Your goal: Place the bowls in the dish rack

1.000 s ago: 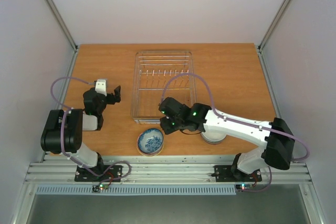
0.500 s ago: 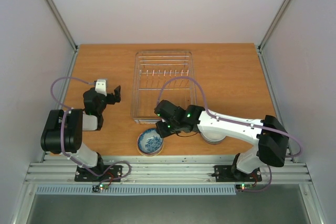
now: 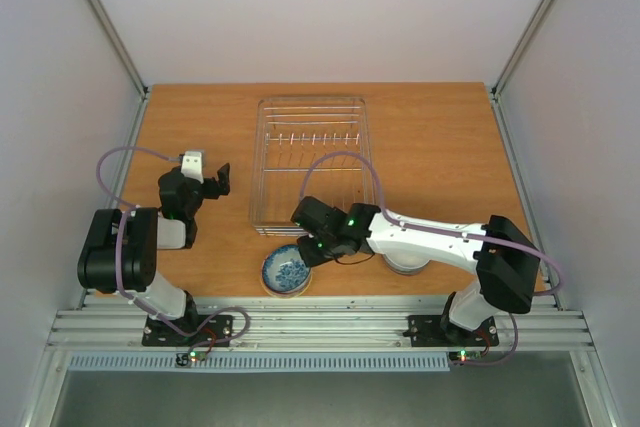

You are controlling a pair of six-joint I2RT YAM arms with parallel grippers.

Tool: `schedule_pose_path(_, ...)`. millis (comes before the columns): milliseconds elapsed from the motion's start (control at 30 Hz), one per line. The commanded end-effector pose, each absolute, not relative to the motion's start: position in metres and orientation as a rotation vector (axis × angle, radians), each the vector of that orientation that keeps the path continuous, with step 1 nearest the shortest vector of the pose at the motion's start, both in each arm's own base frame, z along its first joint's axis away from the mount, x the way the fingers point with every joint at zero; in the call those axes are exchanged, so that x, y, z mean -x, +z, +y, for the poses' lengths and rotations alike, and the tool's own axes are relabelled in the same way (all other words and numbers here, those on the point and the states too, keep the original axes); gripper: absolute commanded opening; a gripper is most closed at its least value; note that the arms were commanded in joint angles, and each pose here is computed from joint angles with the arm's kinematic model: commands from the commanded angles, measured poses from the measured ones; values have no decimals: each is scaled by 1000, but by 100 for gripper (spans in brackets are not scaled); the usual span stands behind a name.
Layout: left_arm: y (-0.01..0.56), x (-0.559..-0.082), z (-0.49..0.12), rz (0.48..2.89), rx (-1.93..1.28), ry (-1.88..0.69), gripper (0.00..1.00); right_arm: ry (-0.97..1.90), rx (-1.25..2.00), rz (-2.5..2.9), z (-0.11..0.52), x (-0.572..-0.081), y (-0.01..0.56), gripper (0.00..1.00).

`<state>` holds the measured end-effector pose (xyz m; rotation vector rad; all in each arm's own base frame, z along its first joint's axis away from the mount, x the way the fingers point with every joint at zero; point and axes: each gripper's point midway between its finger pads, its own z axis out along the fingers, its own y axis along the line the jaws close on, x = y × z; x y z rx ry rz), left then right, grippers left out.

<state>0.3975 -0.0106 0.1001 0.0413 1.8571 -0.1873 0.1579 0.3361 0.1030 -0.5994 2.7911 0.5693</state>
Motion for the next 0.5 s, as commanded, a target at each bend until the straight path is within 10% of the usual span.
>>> schedule_pose_path(0,118,-404,-10,1799,-58,-161,99,543,621,2828,335,-149,93,15)
schedule_pose_path(467,118,-404,-10,1799,-59,-162,99,395,669,2718,324,-155,128,1)
